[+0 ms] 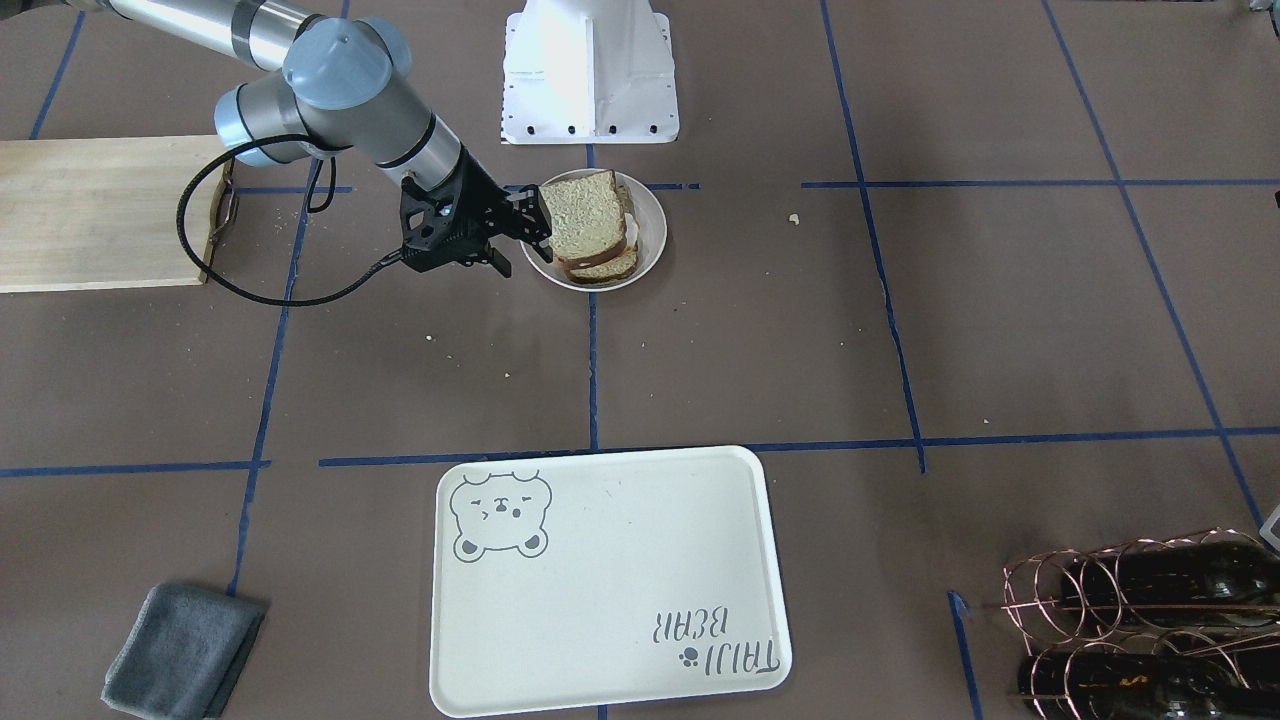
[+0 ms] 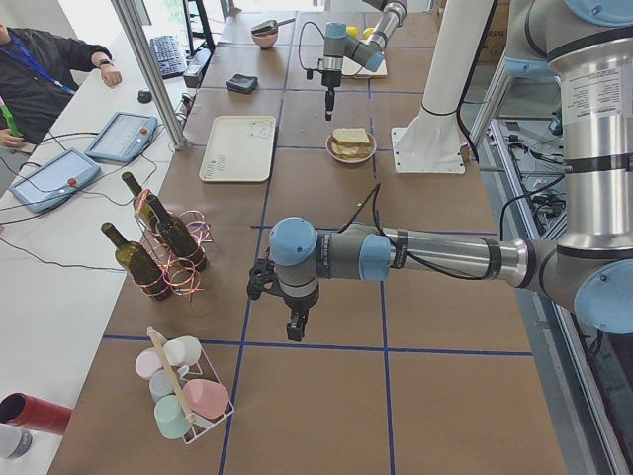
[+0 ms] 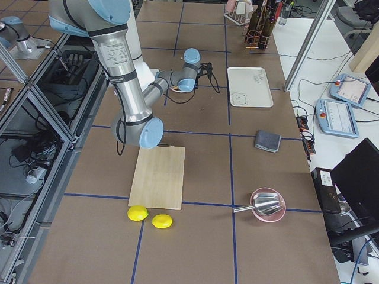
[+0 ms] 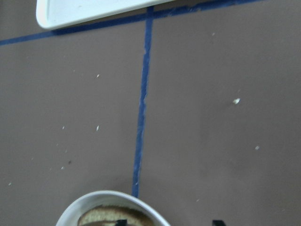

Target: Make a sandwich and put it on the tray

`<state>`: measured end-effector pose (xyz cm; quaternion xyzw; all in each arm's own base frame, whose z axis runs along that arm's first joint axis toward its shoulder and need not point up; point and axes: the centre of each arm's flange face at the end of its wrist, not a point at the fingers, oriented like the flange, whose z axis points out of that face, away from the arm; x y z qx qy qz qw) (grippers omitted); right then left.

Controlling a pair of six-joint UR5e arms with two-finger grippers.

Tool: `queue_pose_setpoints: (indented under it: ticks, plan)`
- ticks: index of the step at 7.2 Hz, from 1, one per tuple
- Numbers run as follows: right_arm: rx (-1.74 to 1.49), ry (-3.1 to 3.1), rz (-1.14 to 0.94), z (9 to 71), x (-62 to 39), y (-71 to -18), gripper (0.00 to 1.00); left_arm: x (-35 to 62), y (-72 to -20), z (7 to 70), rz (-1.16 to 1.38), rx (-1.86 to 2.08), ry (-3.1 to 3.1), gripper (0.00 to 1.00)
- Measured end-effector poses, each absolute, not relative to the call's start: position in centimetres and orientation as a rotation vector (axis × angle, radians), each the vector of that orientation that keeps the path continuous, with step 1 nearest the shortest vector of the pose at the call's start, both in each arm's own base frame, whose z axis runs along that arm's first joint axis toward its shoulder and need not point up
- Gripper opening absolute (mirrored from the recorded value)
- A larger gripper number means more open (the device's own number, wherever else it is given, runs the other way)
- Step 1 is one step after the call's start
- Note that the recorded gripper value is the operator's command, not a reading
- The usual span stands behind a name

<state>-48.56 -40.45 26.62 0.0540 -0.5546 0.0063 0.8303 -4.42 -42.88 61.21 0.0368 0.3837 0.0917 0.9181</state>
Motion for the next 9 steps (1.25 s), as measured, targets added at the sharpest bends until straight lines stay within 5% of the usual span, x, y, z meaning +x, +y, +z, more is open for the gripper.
queue_pose_setpoints:
  ticks: [5,9]
  plan:
    - [0.175,-0.92,-0.112,32.4,-32.6,-53.3,1.0,-2.7,-45.0,56.9,0.26,0.153,0.777,1.0]
    - [0.236,-0.777,-0.321,49.3,-11.5,-52.7,1.0,-2.1,-51.4,47.6,0.349,0.444,0.784,1.0]
